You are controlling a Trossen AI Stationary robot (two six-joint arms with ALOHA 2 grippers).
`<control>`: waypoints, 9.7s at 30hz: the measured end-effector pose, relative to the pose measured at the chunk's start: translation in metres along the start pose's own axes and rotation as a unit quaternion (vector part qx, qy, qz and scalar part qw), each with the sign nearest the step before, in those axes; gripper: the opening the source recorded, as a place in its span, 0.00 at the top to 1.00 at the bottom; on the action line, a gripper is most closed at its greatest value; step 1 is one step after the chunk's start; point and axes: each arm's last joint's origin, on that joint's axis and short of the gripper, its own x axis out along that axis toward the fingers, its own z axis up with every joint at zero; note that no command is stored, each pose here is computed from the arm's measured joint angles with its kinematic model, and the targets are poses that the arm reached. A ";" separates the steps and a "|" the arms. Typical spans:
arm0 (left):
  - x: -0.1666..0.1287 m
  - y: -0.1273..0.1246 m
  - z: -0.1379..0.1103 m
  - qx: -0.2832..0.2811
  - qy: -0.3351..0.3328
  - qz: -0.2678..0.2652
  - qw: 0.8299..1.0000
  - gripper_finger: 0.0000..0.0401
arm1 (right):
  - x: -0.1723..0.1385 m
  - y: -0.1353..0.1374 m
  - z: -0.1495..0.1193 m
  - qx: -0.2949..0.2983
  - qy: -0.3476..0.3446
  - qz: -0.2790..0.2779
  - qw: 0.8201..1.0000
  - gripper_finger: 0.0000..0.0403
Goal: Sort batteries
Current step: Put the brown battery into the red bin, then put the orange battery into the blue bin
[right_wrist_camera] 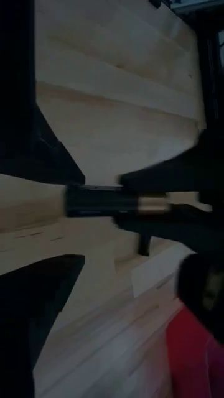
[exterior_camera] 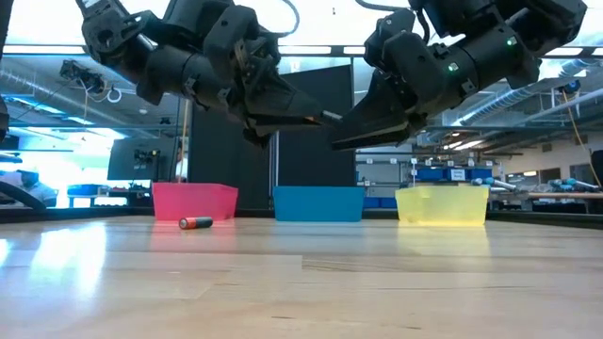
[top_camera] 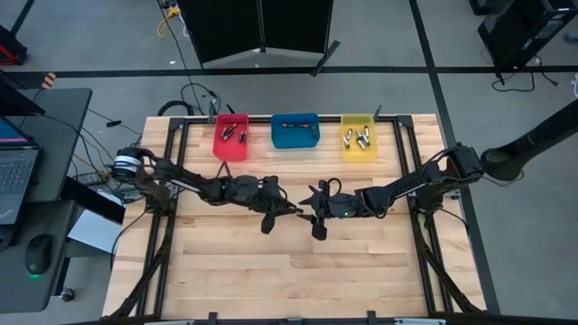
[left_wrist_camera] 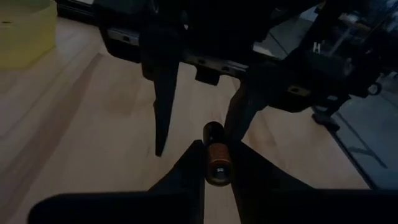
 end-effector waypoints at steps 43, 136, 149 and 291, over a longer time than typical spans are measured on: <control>-0.163 0.173 0.026 -0.135 0.175 0.485 0.846 0.86 | 0.002 -0.009 -0.003 0.004 0.019 -0.020 1.000 0.57; -0.102 -0.011 -0.003 -0.149 0.331 0.291 0.885 0.98 | -0.005 -0.015 -0.031 0.036 0.050 -0.027 0.998 0.98; -0.094 -0.016 -0.028 -0.201 0.264 0.266 0.905 0.82 | -0.005 -0.016 -0.030 0.031 0.048 -0.034 0.998 0.97; -0.018 0.241 0.094 -0.078 0.164 0.246 0.952 0.90 | -0.002 -0.036 0.014 0.054 -0.151 0.004 0.987 0.98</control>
